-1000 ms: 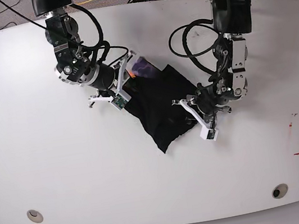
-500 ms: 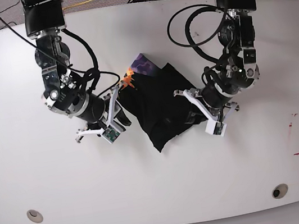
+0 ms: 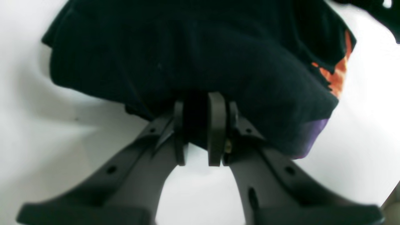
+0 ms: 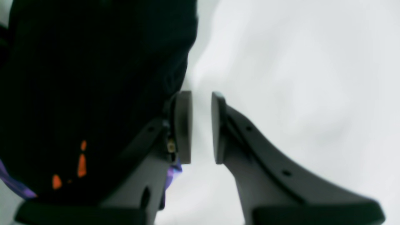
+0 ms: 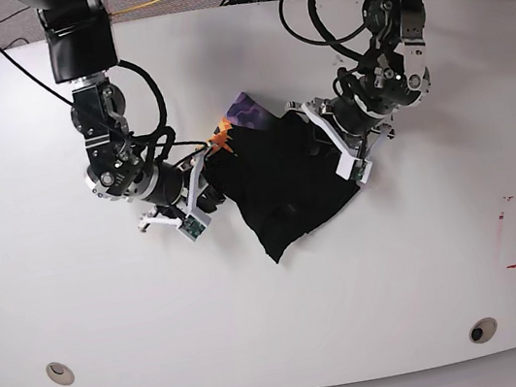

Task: Layout the t-shirt on the table in an organized manner, then fold the t-shirt properly
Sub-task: 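Pull the bundle edges with both grippers to tidy the folded shirt, then release the bundle with both grippers and lift them away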

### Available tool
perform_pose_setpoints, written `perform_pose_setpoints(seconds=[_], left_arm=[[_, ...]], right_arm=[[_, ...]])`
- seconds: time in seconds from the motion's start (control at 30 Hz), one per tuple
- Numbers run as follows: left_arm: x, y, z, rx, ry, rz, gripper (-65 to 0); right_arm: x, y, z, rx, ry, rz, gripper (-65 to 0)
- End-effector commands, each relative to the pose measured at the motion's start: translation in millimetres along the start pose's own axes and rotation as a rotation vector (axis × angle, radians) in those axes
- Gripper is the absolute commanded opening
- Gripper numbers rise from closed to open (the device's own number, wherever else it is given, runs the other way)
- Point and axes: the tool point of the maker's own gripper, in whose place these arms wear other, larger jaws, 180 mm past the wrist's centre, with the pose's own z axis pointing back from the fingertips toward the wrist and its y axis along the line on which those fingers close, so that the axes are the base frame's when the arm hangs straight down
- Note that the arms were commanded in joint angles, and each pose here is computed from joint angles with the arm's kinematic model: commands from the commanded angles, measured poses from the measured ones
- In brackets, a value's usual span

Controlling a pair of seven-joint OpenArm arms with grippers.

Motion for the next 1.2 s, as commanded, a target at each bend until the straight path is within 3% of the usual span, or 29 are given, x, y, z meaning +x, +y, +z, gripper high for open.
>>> perform_pose_setpoints(seconds=[0.0, 0.37, 0.7, 0.97, 1.17], left_arm=[[12.0, 0.1, -1.7, -0.009, -0.037, -0.002, -56.4], [1.6, 49.7, -5.4, 0.066, 0.043, -0.022, -56.4], [8.5, 70.9, 14.4, 0.116, 0.037, -0.088, -56.5], [38.1, 84.6, 48.6, 0.184, -0.072, -0.107, -56.4], [67.1, 65.1, 55.4, 0.163, -0.168, -0.125, -56.4]], right_arm=[[6.7, 0.1, 4.2, 0.002, -0.038, -0.001, -54.7], [-12.3, 47.8, 14.7, 0.05, -0.049, -0.036, -54.9], [-11.9, 76.3, 25.1, 0.075, -0.077, -0.05, -54.9], [1.2, 83.2, 38.6, 0.06, -0.084, -0.017, -54.9], [10.9, 50.8, 62.0, -0.036, -0.102, 0.026, -54.9]])
